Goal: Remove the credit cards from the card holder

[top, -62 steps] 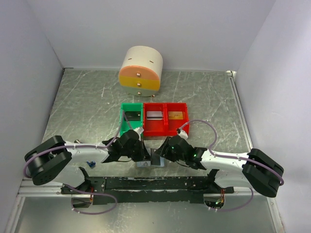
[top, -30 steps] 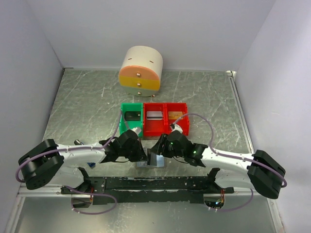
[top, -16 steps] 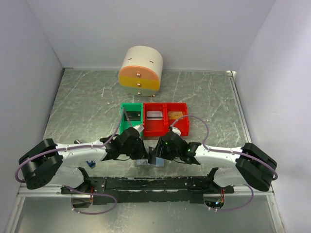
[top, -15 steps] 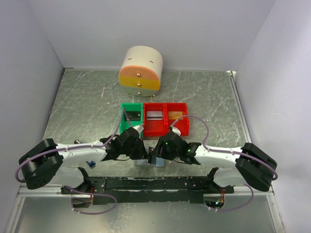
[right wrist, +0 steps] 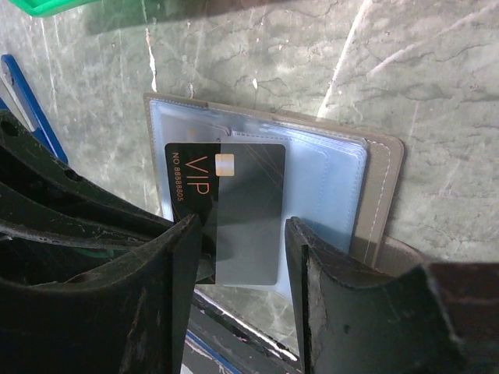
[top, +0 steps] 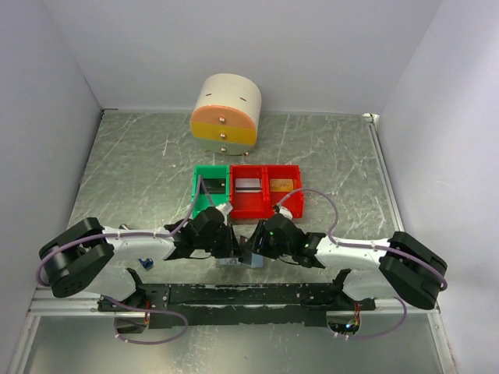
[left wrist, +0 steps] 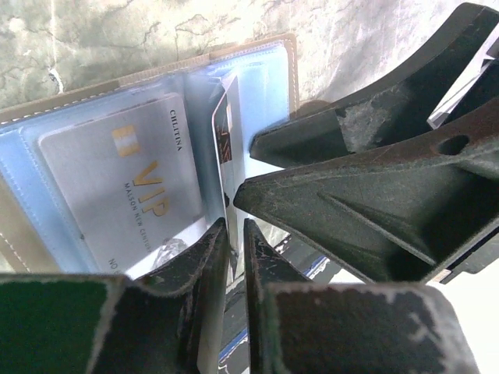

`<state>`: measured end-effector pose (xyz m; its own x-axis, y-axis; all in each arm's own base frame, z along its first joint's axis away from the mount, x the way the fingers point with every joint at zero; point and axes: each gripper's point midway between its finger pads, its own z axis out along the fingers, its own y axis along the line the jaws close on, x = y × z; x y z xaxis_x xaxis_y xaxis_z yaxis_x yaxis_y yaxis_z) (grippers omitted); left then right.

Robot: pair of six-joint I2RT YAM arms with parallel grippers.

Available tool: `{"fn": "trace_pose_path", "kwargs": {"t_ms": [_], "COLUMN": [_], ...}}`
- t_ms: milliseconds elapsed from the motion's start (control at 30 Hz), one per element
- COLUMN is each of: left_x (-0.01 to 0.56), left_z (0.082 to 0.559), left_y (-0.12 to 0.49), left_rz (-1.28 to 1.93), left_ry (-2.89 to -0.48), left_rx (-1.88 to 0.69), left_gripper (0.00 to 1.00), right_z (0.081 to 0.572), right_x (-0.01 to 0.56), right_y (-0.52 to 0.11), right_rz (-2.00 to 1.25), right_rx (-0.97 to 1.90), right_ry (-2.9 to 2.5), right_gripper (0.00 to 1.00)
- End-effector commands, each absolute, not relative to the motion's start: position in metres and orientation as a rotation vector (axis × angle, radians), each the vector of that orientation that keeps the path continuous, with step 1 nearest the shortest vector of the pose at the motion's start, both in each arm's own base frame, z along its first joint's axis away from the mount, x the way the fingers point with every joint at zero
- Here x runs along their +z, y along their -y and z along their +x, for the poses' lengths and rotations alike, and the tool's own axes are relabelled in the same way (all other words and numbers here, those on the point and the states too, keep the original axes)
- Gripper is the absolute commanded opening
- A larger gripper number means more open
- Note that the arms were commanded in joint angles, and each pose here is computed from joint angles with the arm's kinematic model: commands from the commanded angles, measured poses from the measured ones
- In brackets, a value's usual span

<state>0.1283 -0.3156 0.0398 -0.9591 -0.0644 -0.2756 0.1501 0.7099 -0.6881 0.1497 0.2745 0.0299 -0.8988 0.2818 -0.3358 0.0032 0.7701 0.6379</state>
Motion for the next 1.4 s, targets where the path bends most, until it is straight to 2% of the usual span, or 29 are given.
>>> {"fn": "trace_pose_path", "kwargs": {"t_ms": [0,100,167,367,633,833,1100,1333,1367], "left_x": [0.046,0.040,0.039,0.057,0.073,0.086,0.114,0.121,0.123], "left_z": [0.127,0.129,0.133,0.142,0.147,0.154,0.160,0.155,0.154], "left_y": [0.327,0.320,0.312,0.292,0.276,0.247,0.218,0.226,0.230], "left_rz": [0.080,0.065,0.044,0.023,0.000,-0.131,-0.251,-0.177,-0.151], "left_ry": [-2.613,-2.649,-2.659,-2.610,-2.593,-2.527,-2.383,-2.367,-2.363], "left_rx": [-1.179,-1.095,-1.019,-0.905,-0.808,-0.710,-0.728,-0.803,-0.824], "left_gripper": [0.22,0.11,0.07,0.07,0.07,0.07,0.07,0.07,0.07], "right_z": [0.143,0.146,0.149,0.156,0.162,0.164,0.161,0.159,0.159], "right_x": [0.016,0.018,0.020,0.034,0.071,0.092,0.074,0.026,0.027], "right_y": [-0.261,-0.257,-0.253,-0.240,-0.262,-0.294,-0.327,-0.290,-0.288], "right_rz": [0.247,0.257,0.260,0.254,0.157,0.049,-0.024,0.062,0.048], "right_rx": [0.862,0.838,0.805,0.734,0.885,1.039,1.132,0.829,0.823], "right_ry": [-2.581,-2.574,-2.564,-2.528,-2.440,-2.395,-2.467,-2.621,-2.616], "right_gripper": [0.48,0.48,0.48,0.49,0.50,0.49,0.49,0.49,0.51]}}
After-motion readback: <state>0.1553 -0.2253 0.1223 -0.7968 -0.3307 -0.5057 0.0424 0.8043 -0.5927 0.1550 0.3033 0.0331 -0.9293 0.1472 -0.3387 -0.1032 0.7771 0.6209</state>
